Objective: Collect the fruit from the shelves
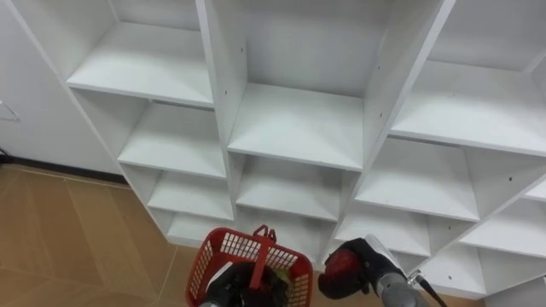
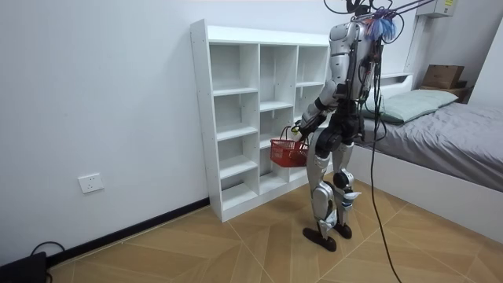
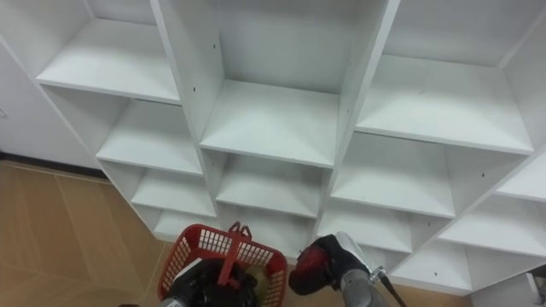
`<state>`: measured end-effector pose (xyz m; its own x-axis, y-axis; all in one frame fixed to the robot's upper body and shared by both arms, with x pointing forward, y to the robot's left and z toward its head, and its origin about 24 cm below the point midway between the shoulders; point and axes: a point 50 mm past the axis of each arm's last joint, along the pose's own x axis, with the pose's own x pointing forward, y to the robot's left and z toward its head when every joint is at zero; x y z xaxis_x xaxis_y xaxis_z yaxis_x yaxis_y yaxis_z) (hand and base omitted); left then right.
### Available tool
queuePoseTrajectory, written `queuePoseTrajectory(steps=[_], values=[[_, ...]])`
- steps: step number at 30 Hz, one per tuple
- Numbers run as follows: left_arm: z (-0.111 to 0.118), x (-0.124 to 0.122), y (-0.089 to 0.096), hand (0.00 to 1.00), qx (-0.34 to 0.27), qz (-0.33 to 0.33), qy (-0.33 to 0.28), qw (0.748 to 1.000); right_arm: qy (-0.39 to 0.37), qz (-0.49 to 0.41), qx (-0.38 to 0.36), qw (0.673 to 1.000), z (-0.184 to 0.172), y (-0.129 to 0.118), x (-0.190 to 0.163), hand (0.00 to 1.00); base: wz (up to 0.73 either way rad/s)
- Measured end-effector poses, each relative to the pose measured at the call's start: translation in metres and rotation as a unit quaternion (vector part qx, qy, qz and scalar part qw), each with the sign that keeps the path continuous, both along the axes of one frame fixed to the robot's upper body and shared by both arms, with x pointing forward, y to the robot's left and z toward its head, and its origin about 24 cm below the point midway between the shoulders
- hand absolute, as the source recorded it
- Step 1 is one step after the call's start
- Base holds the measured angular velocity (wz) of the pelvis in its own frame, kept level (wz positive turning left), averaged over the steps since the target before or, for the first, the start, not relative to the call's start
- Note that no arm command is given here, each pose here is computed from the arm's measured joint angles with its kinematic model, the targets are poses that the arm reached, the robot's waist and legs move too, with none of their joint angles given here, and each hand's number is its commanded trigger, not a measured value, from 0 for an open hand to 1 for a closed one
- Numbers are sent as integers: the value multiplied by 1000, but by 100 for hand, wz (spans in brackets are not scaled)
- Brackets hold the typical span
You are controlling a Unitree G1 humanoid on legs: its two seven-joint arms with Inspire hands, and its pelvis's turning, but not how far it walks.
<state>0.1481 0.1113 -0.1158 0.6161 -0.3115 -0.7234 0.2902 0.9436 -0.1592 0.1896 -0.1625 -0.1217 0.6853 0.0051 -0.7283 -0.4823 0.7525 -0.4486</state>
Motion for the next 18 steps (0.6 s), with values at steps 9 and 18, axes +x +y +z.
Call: queuePoseTrajectory(steps=[9, 18], values=[[-1, -2, -1, 100, 0, -9, 2, 1000, -1, 16, -7, 1000, 0, 4, 0, 100, 0], [-1, -4, -6, 100, -1, -14, 4, 1000, -19, 29, 19, 999, 6, 25, 10, 100, 0]])
